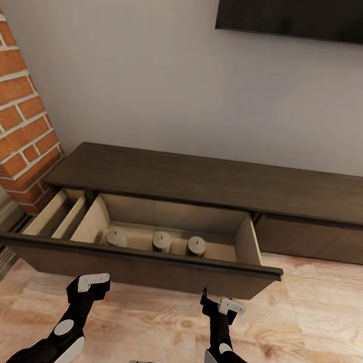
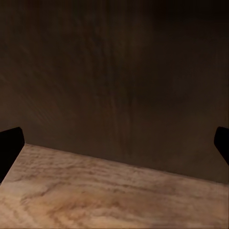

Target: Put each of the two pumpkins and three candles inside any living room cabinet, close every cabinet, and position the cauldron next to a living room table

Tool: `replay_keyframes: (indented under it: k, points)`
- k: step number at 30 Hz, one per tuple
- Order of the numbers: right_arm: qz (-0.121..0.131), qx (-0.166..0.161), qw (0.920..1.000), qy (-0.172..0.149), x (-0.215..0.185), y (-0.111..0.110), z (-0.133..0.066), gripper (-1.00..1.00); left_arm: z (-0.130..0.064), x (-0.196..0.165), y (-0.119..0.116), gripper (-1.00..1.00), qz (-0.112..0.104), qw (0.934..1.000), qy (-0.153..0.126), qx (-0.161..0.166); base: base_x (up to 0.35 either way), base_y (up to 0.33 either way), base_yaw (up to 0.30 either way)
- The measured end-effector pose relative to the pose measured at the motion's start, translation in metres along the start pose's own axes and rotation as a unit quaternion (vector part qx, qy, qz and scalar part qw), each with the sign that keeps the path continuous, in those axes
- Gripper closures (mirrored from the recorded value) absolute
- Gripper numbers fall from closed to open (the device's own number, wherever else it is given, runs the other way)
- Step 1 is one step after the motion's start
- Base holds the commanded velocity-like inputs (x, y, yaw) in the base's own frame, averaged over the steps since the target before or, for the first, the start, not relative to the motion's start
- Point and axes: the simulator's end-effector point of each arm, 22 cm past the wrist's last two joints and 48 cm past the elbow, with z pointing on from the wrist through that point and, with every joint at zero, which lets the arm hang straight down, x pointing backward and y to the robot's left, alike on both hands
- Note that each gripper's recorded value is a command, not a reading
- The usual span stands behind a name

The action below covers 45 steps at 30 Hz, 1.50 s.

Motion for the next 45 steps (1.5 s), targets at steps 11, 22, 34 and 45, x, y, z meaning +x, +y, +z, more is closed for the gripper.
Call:
replay_keyframes:
  k: [11,22,34,45]
  points:
    - [0.0,0.0,1.0,0.0,0.0001,0.0,0.0,-1.0,0.0,0.0001,0.0,-1.0,0.0,1.0,0.0,0.0,0.044,0.0,0.0]
    - [0.0,0.0,1.0,0.0,0.0002,-0.0001,-0.0001,-1.0,0.0,0.0001,-0.0001,-1.0,0.0,1.0,0.0,0.0,0.085,0.0,0.0]
    - [0.0,0.001,1.0,0.001,0.0006,-0.0004,-0.0002,-1.0,0.0,0.0002,-0.0001,-1.0,0.0,1.0,0.0,0.0,0.052,0.0,0.0]
    - [0.001,0.001,1.0,0.001,0.0006,-0.0007,-0.0002,-1.0,0.0,0.0002,-0.0002,-1.0,0.0,1.0,0.0,0.0,0.115,0.0,0.0]
